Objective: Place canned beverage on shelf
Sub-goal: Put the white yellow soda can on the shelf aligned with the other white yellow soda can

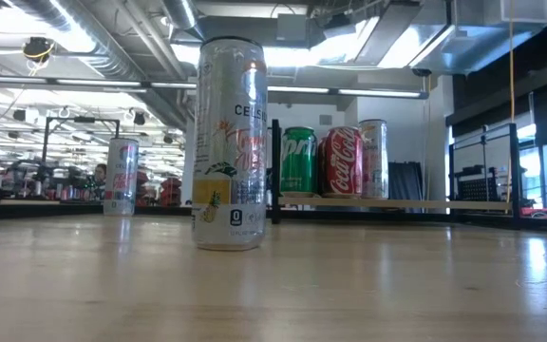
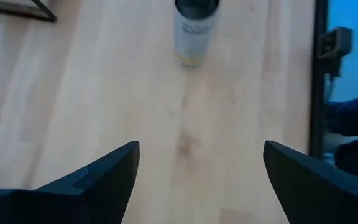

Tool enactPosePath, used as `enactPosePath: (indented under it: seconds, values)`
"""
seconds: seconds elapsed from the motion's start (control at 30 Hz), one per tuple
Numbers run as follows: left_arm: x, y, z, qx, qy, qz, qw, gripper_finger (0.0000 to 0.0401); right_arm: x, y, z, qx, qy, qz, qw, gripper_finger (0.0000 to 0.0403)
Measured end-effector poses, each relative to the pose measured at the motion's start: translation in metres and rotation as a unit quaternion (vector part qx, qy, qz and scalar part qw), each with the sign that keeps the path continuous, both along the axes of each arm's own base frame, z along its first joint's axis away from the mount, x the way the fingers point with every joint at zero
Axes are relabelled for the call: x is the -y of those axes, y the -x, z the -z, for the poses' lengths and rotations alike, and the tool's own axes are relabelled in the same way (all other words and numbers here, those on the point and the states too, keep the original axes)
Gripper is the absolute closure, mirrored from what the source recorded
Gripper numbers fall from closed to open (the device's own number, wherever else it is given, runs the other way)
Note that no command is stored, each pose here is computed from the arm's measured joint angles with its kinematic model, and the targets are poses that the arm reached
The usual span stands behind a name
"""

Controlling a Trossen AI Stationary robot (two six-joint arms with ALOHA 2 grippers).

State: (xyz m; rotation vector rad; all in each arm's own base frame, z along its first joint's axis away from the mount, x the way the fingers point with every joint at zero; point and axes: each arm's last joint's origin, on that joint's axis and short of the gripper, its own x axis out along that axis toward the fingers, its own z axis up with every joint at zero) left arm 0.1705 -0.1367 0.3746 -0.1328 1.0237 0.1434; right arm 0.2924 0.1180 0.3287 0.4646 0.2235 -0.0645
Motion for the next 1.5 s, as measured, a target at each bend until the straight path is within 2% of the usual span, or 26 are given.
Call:
enactPosePath:
  seconds: [0.17,0.33,0.43,0.63,0.73,0.8,0.9,1.07,1.17,1.5]
  values:
    - [-0.001,0.025,0.01,0.015,0.026,-0.013,0.999,0.0072,0.011,-0.026,-0.006,-0.068,0.002,-0.012,0.998,0.0109]
    - [0.002,0.032,0.011,0.03,0.009,-0.003,1.0,0.0072,0.017,-0.044,-0.017,-0.134,0.002,0.008,0.991,0.0109]
    - [0.001,0.033,0.011,0.035,-0.004,-0.003,0.999,0.0072,0.016,-0.048,-0.021,-0.173,0.02,0.019,0.985,0.0109]
    - [0.001,0.033,0.012,0.041,-0.011,-0.004,0.999,0.0072,0.008,-0.054,-0.019,-0.167,0.014,0.007,0.986,0.0109]
    - [0.003,0.034,0.012,0.041,-0.011,0.0,0.999,0.0072,-0.006,-0.064,-0.005,-0.168,0.051,-0.02,0.984,0.0109]
    - [0.003,0.035,0.012,0.041,-0.011,0.003,0.999,0.0072,-0.018,-0.071,0.01,-0.176,0.097,-0.049,0.978,0.0109]
    - [0.005,0.036,0.012,0.041,-0.01,0.008,0.999,0.0072,-0.031,-0.08,0.027,-0.182,0.136,-0.054,0.972,0.0109]
    - [0.007,0.037,0.011,0.043,-0.006,0.01,0.999,0.0072,-0.036,-0.095,0.054,-0.199,0.146,-0.04,0.968,0.0109]
    - [0.007,0.037,0.011,0.045,-0.008,0.009,0.999,0.0072,-0.033,-0.1,0.062,-0.204,0.148,-0.008,0.968,0.0109]
    - [0.006,0.037,0.011,0.052,-0.014,0.008,0.999,0.0072,-0.03,-0.104,0.07,-0.219,0.149,-0.004,0.964,0.0109]
